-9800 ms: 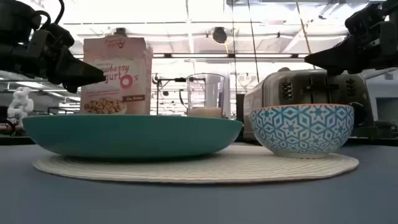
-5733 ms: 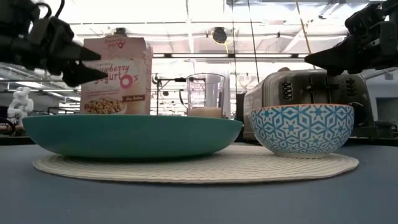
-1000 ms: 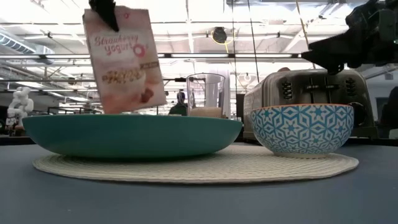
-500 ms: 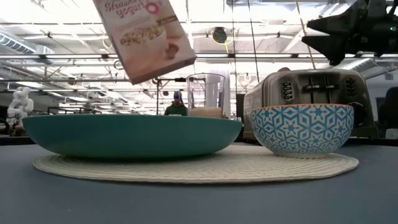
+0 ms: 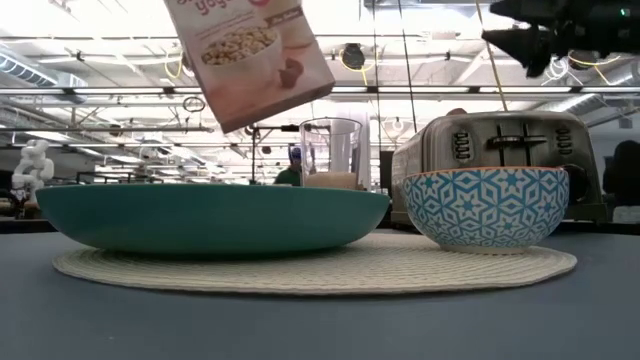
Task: Arrange a breakfast setting
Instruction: Pour the cereal from the cereal box into the orange bowl
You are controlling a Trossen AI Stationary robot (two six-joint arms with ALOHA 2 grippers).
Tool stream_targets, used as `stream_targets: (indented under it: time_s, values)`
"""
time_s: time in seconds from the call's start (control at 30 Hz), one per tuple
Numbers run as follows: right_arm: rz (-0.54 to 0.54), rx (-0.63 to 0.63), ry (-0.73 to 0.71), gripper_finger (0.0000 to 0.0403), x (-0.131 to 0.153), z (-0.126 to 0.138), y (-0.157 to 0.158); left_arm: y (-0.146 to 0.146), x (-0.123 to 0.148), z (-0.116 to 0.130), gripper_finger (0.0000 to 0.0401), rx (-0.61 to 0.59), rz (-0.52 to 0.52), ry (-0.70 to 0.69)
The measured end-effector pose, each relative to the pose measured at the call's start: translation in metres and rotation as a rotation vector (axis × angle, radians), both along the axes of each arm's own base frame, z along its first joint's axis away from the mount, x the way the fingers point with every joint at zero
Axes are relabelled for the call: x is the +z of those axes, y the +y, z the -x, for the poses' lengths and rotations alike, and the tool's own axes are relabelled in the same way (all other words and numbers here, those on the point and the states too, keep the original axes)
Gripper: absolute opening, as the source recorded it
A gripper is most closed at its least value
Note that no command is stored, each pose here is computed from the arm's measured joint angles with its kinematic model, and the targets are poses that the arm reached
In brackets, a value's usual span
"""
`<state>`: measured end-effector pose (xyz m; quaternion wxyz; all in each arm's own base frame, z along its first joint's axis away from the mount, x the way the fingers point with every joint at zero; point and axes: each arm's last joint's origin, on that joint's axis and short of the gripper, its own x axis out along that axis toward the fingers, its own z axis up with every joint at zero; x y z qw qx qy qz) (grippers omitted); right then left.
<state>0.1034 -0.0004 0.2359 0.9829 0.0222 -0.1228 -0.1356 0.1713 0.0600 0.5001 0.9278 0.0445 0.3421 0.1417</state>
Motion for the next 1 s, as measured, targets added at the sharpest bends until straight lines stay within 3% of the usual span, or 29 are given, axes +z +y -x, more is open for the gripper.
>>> stream_targets:
  time_s: [0.37,0.77,1.0]
  values:
    - [0.068,-0.015,0.155,0.0261,0.053,-0.042,0.003,-0.008,-0.003,-0.017,0.0003,-0.063,-0.007,0.006]
    - [0.087,-0.109,0.359,0.0261,0.076,-0.095,-0.014,-0.019,-0.005,-0.023,0.0003,-0.127,-0.001,0.011]
    - [0.069,0.084,0.374,0.0261,0.083,-0.120,-0.021,-0.027,-0.003,-0.025,0.0003,-0.161,0.005,-0.006]
